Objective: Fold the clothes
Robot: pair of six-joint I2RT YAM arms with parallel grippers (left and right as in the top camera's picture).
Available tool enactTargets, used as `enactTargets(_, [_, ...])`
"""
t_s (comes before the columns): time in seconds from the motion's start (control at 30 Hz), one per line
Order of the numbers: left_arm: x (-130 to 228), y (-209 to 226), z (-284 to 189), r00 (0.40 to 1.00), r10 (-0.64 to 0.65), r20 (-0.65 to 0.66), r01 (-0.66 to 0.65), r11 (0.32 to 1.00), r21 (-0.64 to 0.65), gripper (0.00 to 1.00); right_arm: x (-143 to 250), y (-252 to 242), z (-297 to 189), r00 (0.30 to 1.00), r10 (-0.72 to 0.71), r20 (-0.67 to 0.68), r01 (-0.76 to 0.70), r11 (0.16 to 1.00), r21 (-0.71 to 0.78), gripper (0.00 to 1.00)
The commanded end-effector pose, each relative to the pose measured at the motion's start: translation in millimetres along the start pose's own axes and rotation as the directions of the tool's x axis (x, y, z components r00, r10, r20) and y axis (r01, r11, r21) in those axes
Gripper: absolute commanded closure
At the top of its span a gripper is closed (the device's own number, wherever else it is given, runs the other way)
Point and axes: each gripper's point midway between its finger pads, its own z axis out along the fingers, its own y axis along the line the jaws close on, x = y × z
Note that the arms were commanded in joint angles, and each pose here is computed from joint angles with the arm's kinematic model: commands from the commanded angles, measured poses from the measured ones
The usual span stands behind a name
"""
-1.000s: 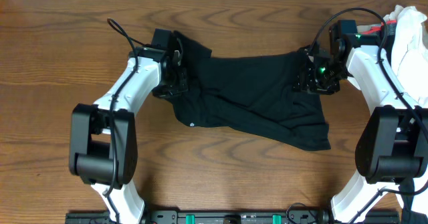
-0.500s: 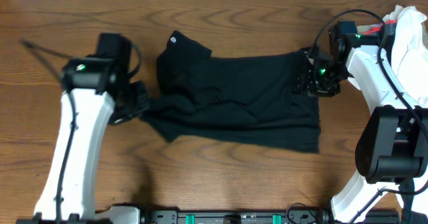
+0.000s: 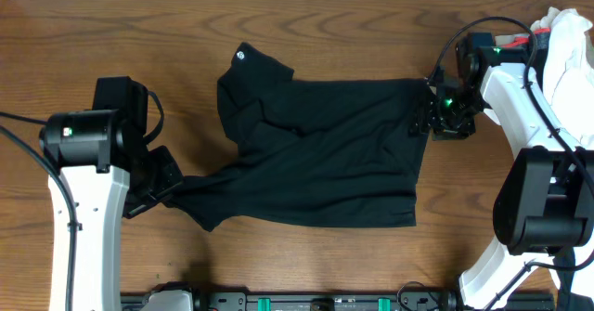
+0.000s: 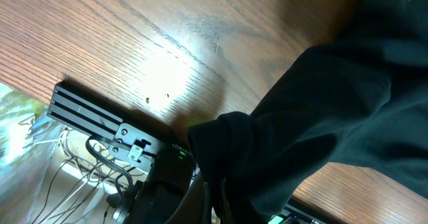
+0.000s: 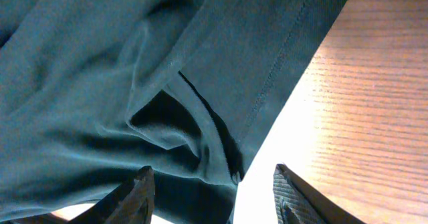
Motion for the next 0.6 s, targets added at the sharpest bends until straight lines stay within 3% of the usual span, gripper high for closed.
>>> enactTargets(0.0, [18, 15, -4, 0.999, -0.003, -0.039, 0.001, 0.999, -0.047, 0.94, 2, -1, 0, 1.000, -0.013, -0.009, 0.013, 1.000, 0.008, 0.44])
enactTargets(0.17, [18, 17, -7, 1.000, 0.014, -0.010, -0.015, 0.999, -0.041, 0.93, 18, 0, 0, 0.997, 0.004, -0.072, -0.003, 1.000, 0.010, 0.45])
enactTargets(0.4, [18, 17, -7, 1.000, 0.014, -0.009, -0.014, 0.999, -0.040, 0.94, 81, 5, 16, 0.944, 0.127, -0.304, -0.118, 0.992, 0.047, 0.49])
enactTargets(0.57, [18, 17, -7, 1.000, 0.014, -0.006, -0.014, 0.999, -0.038, 0.94, 119, 18, 40, 0.905, 0.094, -0.416, -0.080, 0.996, 0.051, 0.49])
